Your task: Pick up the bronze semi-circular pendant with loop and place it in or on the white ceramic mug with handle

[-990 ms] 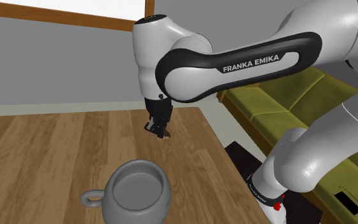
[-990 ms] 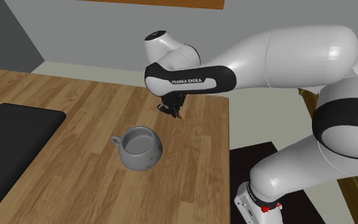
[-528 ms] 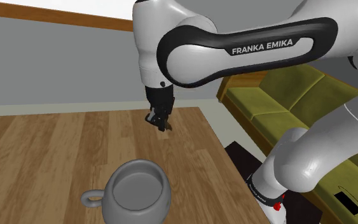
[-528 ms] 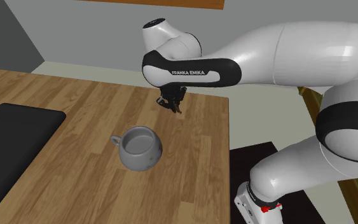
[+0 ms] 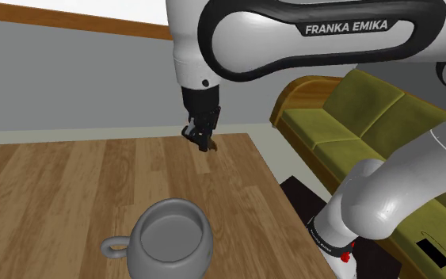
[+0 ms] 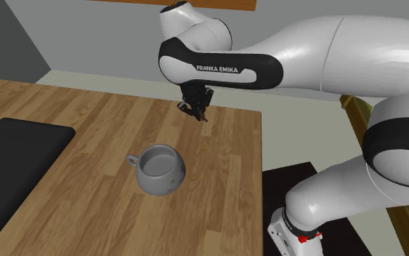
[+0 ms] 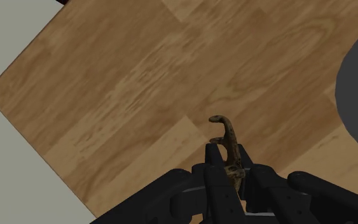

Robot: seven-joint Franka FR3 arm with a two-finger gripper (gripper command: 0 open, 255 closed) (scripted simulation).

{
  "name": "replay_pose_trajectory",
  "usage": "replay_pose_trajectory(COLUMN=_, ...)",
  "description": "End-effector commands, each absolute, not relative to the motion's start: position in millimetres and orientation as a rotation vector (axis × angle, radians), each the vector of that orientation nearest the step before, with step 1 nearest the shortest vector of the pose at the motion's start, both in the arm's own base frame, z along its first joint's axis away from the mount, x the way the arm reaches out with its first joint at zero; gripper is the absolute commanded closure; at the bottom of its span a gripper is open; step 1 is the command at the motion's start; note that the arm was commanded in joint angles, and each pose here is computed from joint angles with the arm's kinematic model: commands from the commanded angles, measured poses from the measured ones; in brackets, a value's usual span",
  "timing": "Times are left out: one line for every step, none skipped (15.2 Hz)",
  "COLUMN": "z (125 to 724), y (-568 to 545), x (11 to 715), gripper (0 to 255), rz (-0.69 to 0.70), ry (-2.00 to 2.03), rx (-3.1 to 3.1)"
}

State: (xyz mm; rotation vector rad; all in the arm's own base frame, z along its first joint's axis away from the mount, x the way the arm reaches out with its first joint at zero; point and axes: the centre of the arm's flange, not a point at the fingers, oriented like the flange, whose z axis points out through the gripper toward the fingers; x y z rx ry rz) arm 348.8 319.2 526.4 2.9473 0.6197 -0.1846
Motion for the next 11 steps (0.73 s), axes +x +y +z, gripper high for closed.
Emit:
replay_pose_trajectory(z=537, y=319, x=349, gripper=255, rz=-0.185, ry=0.620, rx=2.947)
replay_pose_trajectory(z=542, y=319, x=349, gripper=255, rz=-0.185, ry=0.620, rx=2.947)
replay_pose_trajectory(z=548, y=319, x=349, gripper=255, rz=-0.185, ry=0.620, rx=2.947)
replay_pose_trajectory(z=553, y=319, x=349, gripper=255, rz=-0.185, ry=0.620, rx=2.947)
replay_pose_trajectory(z=558, y=319, x=349, gripper=255, rz=-0.185, ry=0.620, rx=2.947)
replay_pose_trajectory(z=564, y=319, x=349, gripper=255, rz=-0.185, ry=0.620, rx=2.947)
replay_pose_trajectory(z=569, y=319, x=349, gripper=255, rz=-0.185, ry=0.620, rx=2.947)
replay_pose_trajectory(z=574, y=319, x=349, gripper=255, rz=-0.185, ry=0.620, rx=2.947)
replay_pose_trajectory(z=579, y=319, x=349, gripper=255, rz=-0.185, ry=0.620, rx=2.947)
replay_pose_trajectory(z=585, y=319, x=349, gripper=255, rz=-0.185, ry=0.620, rx=2.947)
replay_pose_trajectory(z=586, y=319, x=349, gripper=255, rz=-0.185, ry=0.620, rx=2.947)
